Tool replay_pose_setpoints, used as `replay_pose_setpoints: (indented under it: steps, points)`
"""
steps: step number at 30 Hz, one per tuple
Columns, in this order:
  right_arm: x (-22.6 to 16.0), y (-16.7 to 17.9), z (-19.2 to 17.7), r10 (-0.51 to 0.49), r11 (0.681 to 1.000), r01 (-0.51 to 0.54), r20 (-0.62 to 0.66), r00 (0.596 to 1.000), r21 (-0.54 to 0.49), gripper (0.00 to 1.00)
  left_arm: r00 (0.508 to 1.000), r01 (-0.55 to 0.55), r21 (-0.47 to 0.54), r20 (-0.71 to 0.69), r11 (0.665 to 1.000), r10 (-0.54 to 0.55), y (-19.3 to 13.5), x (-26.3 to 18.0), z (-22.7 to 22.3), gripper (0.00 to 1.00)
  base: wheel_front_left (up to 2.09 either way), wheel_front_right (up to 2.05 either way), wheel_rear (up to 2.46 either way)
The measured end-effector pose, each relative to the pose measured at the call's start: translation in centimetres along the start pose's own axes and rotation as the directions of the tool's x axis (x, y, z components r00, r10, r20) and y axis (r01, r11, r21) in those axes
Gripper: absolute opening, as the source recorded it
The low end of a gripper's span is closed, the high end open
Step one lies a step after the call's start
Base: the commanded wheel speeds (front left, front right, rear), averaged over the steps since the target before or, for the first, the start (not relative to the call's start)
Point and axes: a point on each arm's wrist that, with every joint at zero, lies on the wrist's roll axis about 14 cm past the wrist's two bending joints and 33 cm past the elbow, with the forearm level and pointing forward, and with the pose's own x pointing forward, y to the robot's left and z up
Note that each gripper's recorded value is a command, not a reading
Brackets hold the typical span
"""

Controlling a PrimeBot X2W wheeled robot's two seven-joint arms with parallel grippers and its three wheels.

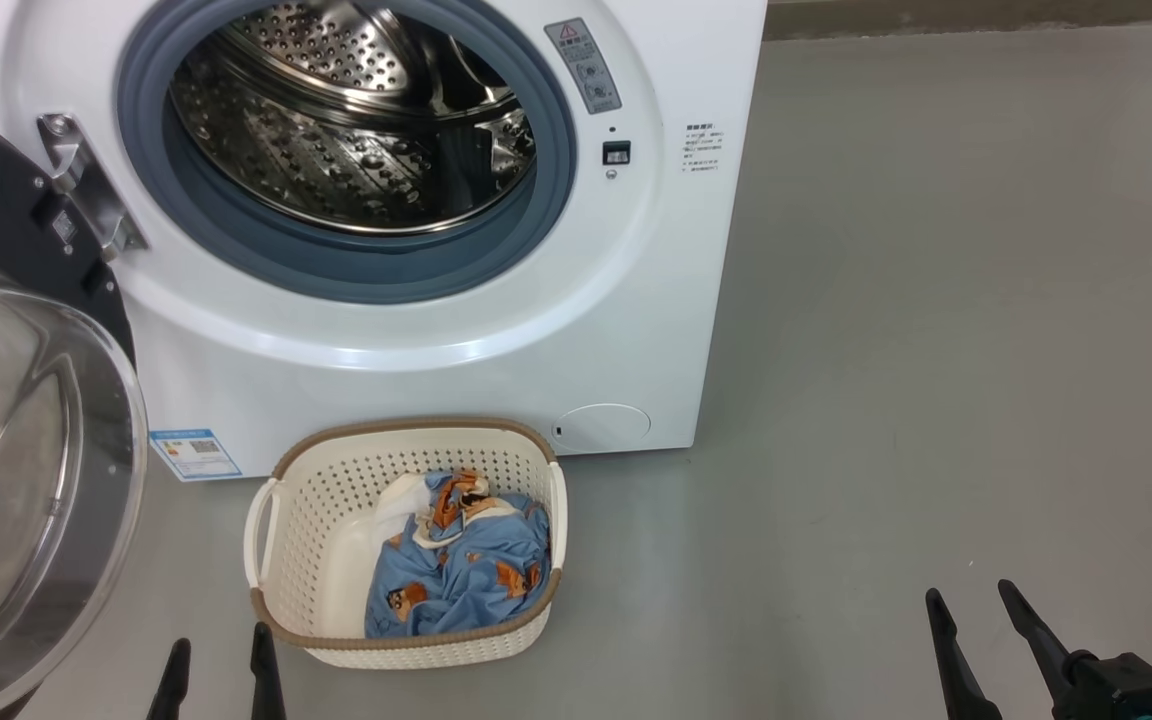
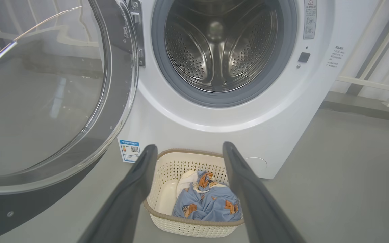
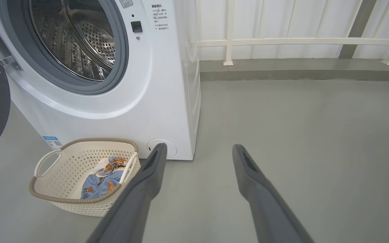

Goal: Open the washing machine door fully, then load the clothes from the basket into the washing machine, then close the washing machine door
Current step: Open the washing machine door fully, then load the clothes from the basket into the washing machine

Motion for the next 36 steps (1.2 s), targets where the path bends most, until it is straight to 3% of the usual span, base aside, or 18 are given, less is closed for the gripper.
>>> replay_pose_setpoints:
  steps: [36]
  points:
    - [-0.43,-0.42,0.04,-0.012,1.000,0.012,0.001,1.000,-0.014,1.00,1.000,-0.012,0.002,-0.010,1.000,0.012,0.39,-0.26,-0.33,1.00,0.06,-0.07,0.01]
